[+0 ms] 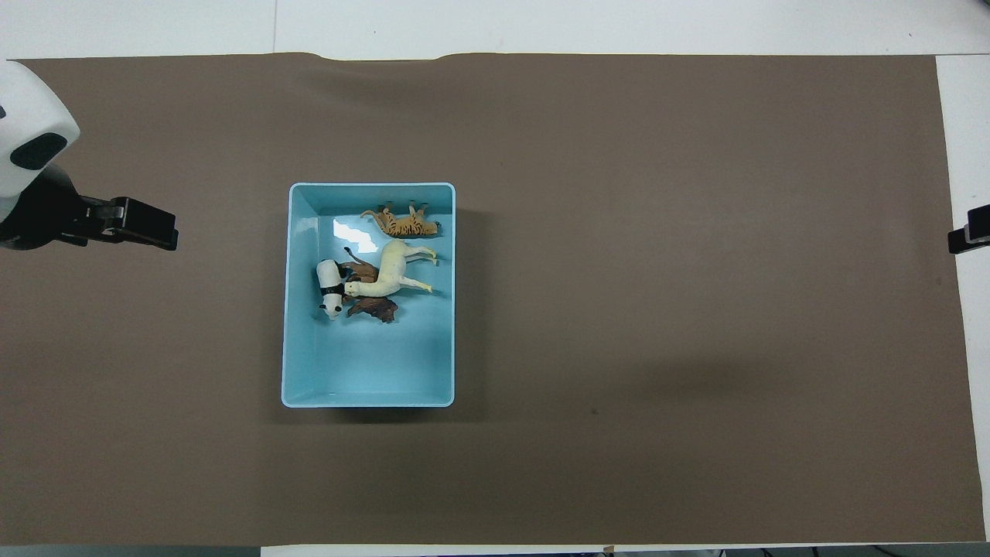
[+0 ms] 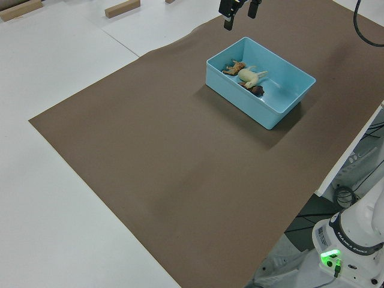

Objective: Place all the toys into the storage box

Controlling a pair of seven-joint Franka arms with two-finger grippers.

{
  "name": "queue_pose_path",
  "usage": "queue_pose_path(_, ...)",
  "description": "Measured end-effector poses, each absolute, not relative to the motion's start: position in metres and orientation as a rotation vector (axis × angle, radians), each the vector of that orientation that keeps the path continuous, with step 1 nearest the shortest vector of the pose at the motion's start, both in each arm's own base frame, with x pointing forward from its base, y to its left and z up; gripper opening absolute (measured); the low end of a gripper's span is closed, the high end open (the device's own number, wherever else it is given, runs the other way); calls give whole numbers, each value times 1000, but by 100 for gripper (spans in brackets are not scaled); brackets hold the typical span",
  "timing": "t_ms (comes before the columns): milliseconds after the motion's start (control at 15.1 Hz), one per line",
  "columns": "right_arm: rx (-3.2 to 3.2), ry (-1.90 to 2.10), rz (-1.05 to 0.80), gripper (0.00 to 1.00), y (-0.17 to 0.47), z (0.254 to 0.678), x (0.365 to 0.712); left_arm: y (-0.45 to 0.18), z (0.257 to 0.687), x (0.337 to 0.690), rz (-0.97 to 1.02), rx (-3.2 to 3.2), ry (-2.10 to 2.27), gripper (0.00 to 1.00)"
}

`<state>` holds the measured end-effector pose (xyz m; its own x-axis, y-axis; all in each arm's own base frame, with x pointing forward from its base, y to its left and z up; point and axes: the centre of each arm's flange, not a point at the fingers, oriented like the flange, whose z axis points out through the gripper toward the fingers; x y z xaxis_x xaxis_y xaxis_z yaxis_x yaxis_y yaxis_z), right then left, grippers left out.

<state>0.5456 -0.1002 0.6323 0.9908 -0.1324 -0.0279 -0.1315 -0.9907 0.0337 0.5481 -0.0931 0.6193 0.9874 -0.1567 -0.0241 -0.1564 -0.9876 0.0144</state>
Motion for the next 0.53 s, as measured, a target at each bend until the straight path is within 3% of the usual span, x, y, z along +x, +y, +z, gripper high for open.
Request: queue_pose_path(531,3117,-193,13,100,-91,635,551,-88,614,548,-58,3121,-232,100)
